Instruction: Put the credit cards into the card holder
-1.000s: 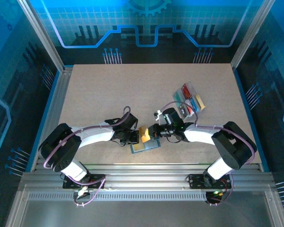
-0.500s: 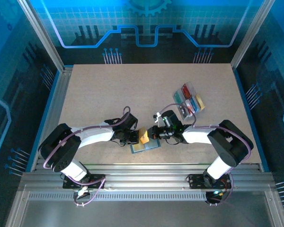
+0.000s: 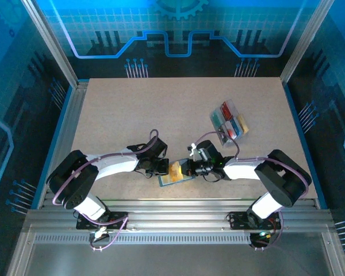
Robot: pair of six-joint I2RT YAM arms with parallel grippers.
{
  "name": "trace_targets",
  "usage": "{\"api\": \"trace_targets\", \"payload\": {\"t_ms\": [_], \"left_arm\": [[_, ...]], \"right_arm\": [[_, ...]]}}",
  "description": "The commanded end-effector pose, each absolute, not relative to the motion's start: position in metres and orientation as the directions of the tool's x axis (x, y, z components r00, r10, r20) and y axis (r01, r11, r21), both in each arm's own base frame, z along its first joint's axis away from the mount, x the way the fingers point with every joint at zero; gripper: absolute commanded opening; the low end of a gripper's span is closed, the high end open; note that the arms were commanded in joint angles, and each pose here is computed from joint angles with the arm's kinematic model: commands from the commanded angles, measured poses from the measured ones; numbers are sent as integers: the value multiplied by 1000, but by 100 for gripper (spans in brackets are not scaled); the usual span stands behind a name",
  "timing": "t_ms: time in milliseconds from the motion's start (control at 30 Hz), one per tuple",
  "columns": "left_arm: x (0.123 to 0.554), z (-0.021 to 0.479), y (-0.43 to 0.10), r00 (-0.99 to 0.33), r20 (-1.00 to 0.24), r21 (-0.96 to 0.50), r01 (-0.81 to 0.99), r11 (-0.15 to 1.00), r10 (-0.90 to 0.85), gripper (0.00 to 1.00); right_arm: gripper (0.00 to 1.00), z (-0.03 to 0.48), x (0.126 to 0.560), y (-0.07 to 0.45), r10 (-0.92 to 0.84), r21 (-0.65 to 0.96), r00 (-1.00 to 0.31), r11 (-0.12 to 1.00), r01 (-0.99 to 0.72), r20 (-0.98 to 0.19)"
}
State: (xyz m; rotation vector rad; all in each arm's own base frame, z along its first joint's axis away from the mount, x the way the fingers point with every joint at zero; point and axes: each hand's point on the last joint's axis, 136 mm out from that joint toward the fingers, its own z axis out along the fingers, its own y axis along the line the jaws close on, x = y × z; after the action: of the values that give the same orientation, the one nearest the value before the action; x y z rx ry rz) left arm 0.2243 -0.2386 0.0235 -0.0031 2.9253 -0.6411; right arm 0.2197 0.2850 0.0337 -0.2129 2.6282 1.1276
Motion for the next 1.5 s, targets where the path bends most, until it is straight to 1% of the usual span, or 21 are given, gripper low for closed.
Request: {"api": "trace_targets", "payload": {"t_ms": [0,567,833,1200,1467], "left_arm": [[216,18,-229,-991,-123,-387,6,922,-45,7],[214,18,-226,-991,-125,-386,3,923,-49,7],[213,17,-226,-991,-124,-388,2,922,-50,7],[213,16,-225,-991,-126,-393,2,920,-51,7],[213,16,-225,-990,-127,-396,0,918,-54,7]], "right_arm": [[0,21,203,271,-39,649,-967,734,-200,-254],[0,13,189,257,-85,592,-978,785,-182,-189],[0,27,191,258,-132,569,-970,790,-226,-203],[0,42,198,276,-171,598,-961,755,-268,-215],[0,41,197,288,-225,599,-956,745,-295,-190]]}}
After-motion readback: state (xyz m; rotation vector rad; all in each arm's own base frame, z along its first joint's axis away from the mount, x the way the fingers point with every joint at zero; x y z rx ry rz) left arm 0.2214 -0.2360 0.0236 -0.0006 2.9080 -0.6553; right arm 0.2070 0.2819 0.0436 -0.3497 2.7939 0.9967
